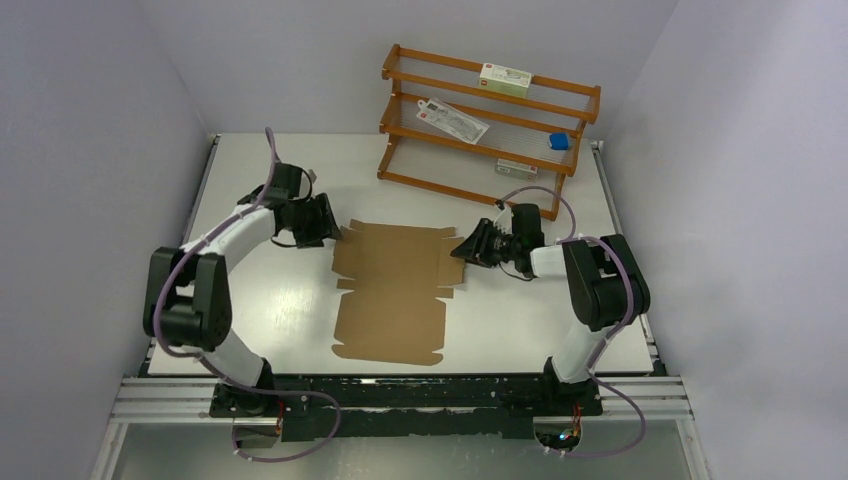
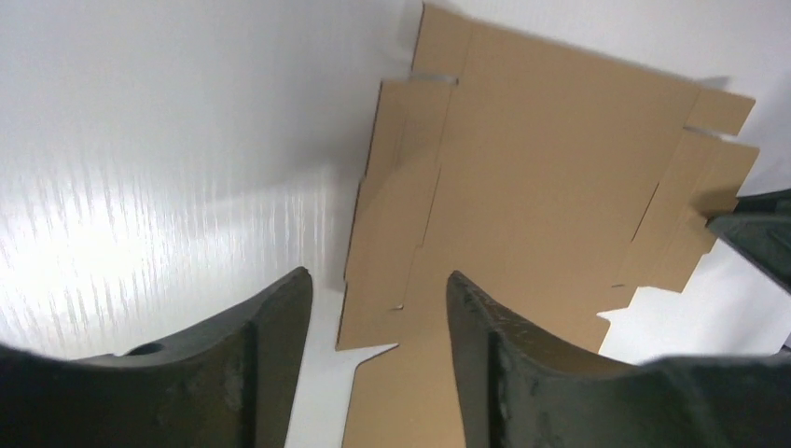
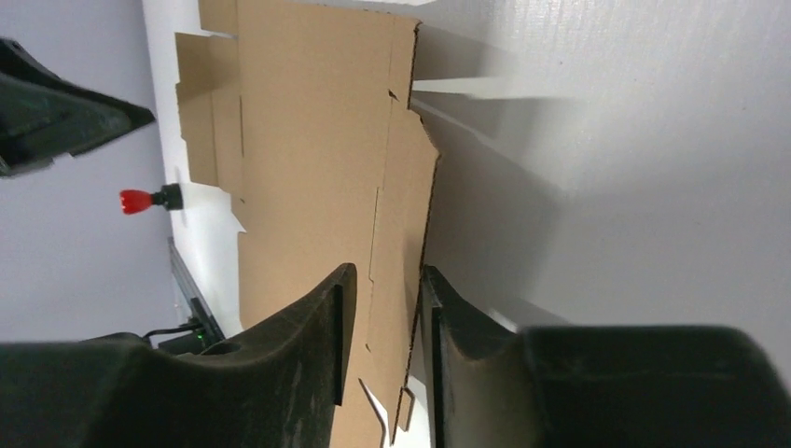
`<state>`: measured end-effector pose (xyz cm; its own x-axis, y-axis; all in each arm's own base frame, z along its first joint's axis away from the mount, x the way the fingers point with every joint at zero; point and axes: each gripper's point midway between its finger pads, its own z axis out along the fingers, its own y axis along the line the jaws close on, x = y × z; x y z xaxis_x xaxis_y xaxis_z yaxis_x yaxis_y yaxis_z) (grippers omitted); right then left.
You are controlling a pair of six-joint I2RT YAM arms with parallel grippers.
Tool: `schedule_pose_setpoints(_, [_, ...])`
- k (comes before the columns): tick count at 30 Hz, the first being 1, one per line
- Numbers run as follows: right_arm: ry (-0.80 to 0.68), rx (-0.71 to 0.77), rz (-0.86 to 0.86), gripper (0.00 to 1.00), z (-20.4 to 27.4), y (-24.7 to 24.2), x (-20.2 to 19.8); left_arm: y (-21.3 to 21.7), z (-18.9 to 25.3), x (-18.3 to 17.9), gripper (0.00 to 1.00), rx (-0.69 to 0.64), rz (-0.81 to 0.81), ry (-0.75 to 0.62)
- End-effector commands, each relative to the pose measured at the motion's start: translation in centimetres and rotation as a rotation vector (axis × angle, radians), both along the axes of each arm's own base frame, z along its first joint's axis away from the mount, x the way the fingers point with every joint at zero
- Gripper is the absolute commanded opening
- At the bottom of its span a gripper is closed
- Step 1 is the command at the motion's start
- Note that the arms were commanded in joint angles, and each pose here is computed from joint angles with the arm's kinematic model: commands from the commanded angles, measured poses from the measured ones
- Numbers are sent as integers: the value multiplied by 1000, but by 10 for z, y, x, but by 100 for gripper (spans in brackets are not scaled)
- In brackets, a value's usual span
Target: Fold the paper box
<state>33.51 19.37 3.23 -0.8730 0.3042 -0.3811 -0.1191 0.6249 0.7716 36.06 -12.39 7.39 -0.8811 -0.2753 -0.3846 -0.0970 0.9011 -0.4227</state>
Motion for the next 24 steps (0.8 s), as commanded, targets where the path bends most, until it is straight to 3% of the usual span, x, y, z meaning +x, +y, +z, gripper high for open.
schedule_pose_setpoints(1, [5,79,11,30,1,4,0,11,-6,-40,62,19,11,35])
schedule_pose_setpoints(4, [26,139,8,18,4,8,0,10,-12,-64,64,-11,21,49])
schedule_pose_setpoints(10, [36,266,13,8,21,13,0,9,-24,-87,63,-49,48,73])
schedule_pose_setpoints(24, [23,379,5,0,50,8,3,-10,-38,-81,64,-198,100,79])
